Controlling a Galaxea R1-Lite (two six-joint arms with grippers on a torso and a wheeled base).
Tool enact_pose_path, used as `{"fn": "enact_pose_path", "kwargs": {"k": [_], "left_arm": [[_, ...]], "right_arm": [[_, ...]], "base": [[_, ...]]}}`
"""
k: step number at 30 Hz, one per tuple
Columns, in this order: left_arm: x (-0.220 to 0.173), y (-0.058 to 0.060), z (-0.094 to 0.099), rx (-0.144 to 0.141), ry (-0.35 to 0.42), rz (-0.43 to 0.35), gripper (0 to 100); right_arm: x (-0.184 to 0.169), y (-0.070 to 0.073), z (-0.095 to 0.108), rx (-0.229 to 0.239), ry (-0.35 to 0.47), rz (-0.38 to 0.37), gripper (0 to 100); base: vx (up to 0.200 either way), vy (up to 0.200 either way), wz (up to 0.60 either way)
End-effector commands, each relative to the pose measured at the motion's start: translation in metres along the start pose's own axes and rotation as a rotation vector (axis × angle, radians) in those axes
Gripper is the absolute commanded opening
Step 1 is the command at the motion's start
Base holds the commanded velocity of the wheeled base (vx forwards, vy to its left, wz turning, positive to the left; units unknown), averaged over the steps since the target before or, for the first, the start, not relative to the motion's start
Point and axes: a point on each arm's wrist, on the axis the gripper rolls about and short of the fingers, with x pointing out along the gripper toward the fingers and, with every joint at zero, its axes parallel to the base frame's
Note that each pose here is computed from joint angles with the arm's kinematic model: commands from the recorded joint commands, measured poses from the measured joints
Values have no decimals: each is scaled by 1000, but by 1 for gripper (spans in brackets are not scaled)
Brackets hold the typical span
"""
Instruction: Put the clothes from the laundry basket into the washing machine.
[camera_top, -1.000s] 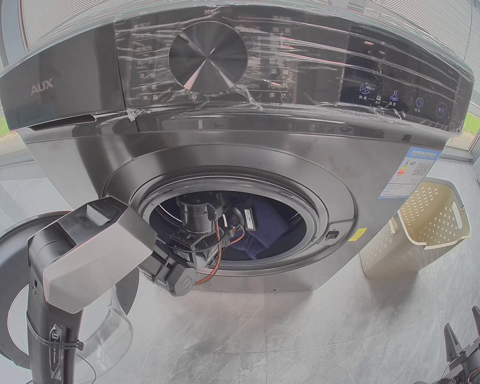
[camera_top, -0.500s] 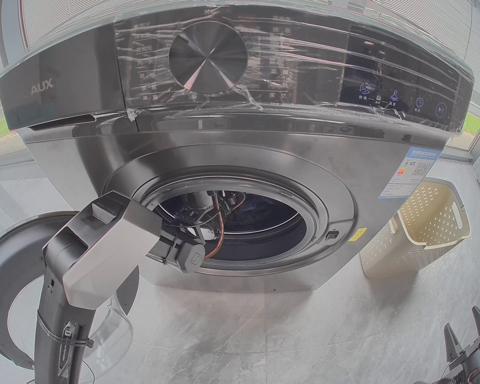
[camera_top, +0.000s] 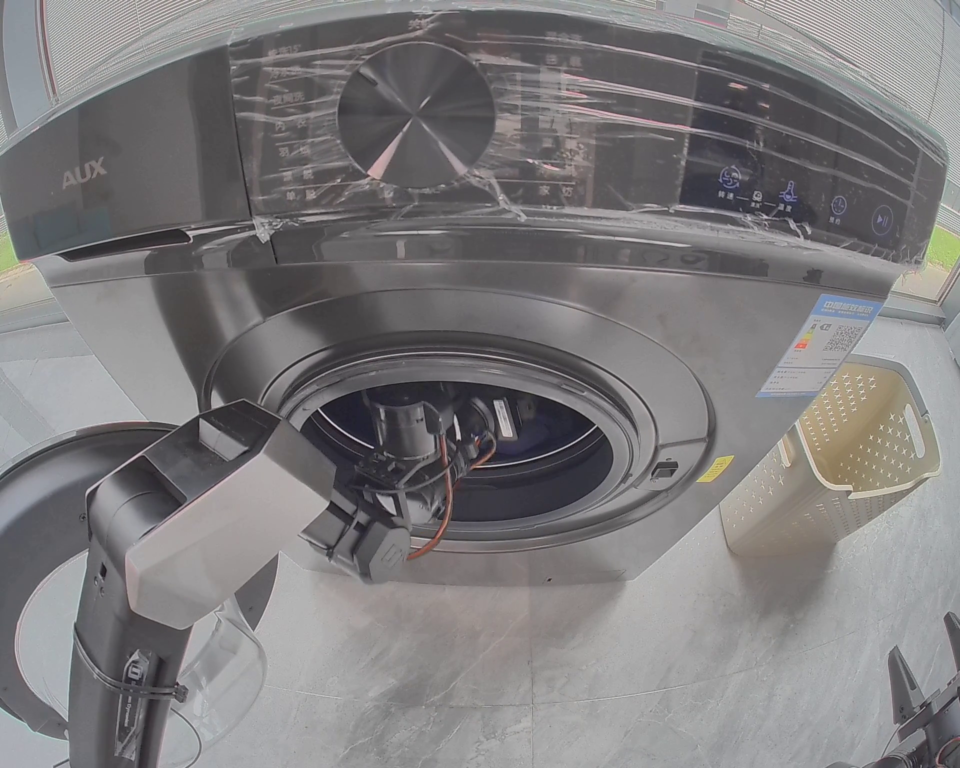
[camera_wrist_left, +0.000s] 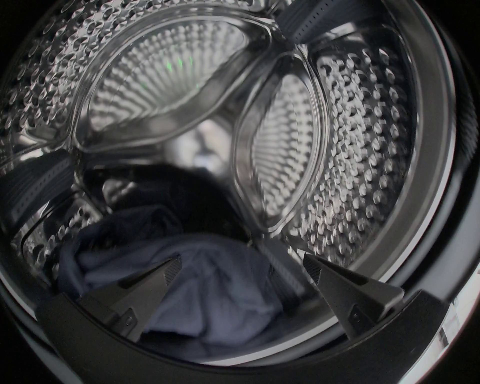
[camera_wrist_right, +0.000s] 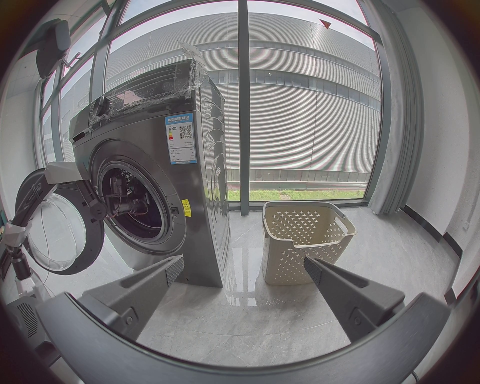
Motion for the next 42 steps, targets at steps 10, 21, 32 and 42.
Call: {"fn": "enact_pose_path", "kwargs": {"k": [10, 21, 32, 42], "left_arm": [[-191, -68, 37, 16, 191, -327, 100], [-284, -51, 55, 28, 237, -384, 100], [-338, -17, 85, 15, 146, -203, 100], [-373, 25, 106, 13, 85, 54, 100]], "right_arm": [[0, 0, -5, 0, 0, 0, 100], [0, 0, -5, -2, 0, 0, 100], [0, 0, -5, -3, 1, 9, 100], [0, 0, -5, -3, 0, 17, 100]], "base": [[0, 0, 0], [0, 0, 0], [0, 0, 0], [0, 0, 0]]}}
